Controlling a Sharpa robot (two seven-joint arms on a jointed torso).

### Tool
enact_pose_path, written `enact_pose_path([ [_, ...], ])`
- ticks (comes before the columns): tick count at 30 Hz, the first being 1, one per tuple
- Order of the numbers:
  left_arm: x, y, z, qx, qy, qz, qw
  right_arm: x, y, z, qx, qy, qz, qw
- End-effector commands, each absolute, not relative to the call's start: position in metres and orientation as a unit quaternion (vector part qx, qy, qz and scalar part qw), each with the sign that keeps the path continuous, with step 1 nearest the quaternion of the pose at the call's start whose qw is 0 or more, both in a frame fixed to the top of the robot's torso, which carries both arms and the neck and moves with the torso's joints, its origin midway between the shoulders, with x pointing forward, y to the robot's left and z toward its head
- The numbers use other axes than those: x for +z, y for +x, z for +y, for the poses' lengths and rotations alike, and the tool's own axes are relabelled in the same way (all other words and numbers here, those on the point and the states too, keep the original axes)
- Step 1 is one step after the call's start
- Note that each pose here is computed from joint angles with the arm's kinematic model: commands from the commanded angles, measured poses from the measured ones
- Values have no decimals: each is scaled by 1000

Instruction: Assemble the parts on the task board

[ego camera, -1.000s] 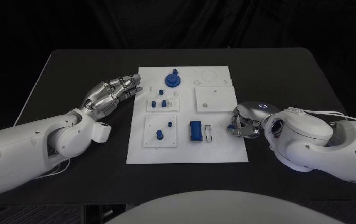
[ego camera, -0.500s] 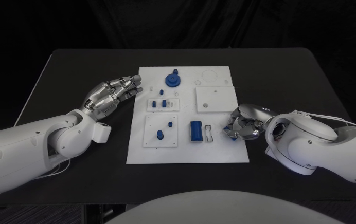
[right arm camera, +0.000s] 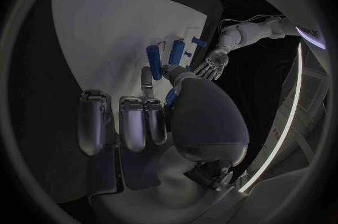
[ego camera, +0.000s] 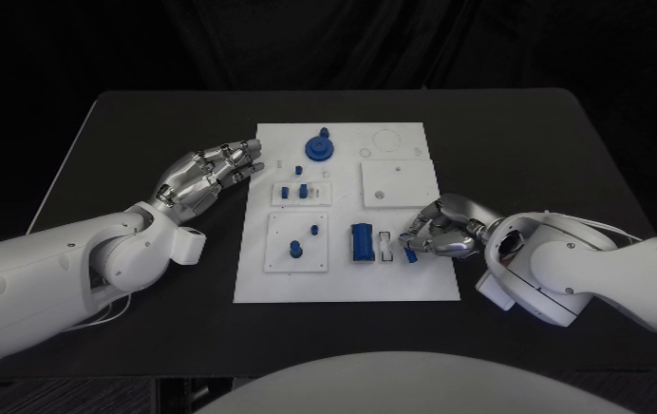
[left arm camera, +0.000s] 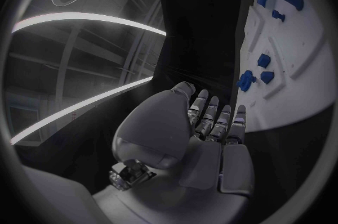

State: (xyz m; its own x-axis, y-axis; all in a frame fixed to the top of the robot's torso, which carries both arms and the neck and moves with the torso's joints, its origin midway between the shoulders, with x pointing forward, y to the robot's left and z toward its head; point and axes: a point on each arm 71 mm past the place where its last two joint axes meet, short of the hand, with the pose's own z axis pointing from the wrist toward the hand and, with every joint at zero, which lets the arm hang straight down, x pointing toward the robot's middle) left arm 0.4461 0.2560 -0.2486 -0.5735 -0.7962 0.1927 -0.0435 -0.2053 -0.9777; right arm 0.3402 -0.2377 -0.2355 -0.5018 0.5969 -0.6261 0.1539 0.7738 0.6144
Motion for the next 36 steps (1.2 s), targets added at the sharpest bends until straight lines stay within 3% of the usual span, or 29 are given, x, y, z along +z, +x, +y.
enact_pose_path([
  [1,-249,445,254,-689,-366,565,269,-236,341,-236,268,262,817,438],
  [36,-250,446,250,-690,-364,567,264,-249,352,-220,235,224,850,416],
])
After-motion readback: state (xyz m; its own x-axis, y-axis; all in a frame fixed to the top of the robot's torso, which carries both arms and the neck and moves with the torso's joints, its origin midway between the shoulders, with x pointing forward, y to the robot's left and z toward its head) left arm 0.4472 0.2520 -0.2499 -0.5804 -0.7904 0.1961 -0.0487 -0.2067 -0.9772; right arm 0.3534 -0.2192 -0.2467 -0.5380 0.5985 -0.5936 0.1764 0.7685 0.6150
